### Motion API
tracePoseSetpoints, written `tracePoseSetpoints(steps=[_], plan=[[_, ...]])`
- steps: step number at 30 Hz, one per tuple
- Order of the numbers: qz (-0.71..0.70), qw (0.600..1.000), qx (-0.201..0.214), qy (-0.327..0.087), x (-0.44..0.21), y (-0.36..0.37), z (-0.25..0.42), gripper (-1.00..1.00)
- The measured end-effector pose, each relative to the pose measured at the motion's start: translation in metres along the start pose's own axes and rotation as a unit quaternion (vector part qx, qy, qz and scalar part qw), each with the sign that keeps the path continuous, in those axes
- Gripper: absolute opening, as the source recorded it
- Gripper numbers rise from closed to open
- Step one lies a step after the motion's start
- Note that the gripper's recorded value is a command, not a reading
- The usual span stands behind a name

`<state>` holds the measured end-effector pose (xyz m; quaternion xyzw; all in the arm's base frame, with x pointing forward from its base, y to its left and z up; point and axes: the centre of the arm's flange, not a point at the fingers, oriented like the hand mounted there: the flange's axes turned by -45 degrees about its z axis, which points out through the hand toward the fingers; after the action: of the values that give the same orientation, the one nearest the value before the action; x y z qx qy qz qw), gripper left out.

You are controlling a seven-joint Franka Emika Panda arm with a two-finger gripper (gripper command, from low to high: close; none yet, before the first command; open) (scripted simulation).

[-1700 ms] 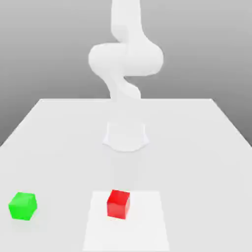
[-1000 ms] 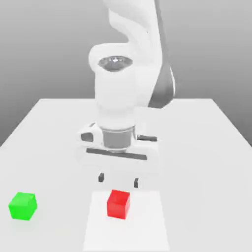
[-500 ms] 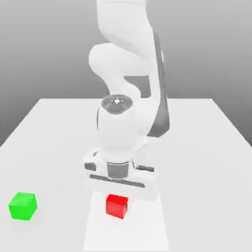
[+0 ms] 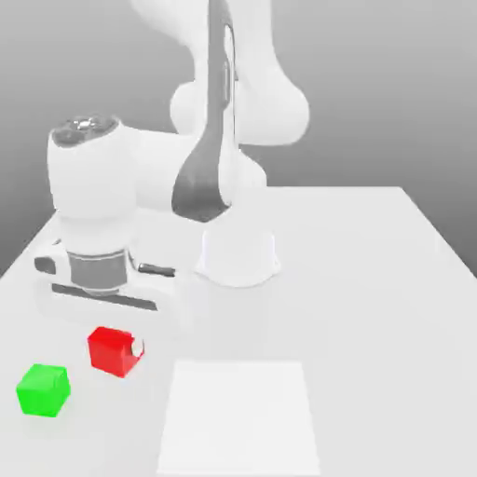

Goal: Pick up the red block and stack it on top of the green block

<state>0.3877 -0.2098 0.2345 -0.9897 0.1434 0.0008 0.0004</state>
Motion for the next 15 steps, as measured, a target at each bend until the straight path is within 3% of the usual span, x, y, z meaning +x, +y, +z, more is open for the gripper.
tracePoseSetpoints(steps=[4,9,10,15], plan=[[-0.006,1.000,0.000,0.001,0.003,0.065,-0.008,-1.00],[-0.014,1.000,0.000,0.001,0.006,0.072,0.044,-1.00],[-0.014,1.000,0.000,0.001,0.005,0.072,0.051,1.00],[-0.014,1.000,0.000,0.001,0.005,0.072,0.051,1.00]])
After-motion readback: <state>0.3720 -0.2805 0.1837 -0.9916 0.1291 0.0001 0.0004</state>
